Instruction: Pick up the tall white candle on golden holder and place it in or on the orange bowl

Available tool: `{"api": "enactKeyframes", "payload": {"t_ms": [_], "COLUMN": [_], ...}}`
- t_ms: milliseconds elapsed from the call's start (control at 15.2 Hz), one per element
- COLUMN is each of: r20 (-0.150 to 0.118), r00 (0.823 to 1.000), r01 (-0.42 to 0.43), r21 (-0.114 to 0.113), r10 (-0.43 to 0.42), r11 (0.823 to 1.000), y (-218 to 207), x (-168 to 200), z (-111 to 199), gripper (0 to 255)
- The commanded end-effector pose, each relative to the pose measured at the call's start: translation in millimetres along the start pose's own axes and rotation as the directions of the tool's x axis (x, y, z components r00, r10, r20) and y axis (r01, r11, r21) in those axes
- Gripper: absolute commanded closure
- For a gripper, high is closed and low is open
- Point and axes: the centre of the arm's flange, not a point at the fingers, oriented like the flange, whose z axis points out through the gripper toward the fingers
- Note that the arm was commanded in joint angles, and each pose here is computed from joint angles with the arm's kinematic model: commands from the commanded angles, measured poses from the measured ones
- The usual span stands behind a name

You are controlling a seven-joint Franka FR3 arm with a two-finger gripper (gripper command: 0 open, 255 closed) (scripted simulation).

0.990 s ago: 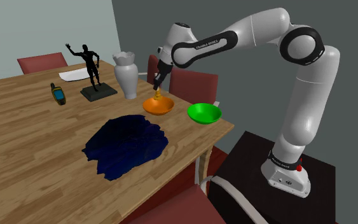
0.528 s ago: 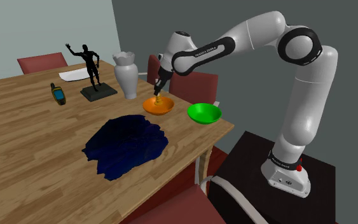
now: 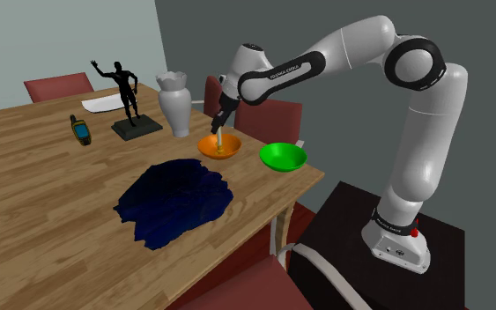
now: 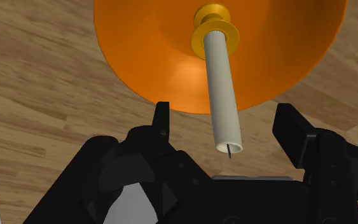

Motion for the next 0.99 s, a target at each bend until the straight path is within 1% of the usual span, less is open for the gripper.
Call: {"api": "enactKeyframes", "payload": {"t_ms": [0,198,462,924], "r20": [0.0,0.0,0.0,0.0], "r00": [1.0,1.0,1.0,1.0], "r01": [0.0,0.0,0.0,0.0], "r21": [0.0,0.0,0.0,0.0], "r10": [0.0,0.0,0.0,0.0], "r11": [1.0,1.0,1.0,1.0], "y": [0.0,0.0,0.0,0.0], "x": [0.0,0.0,0.0,0.0], "z": [0.0,0.0,-50.0,-50.0], "gripper": [0,0,0,0]}}
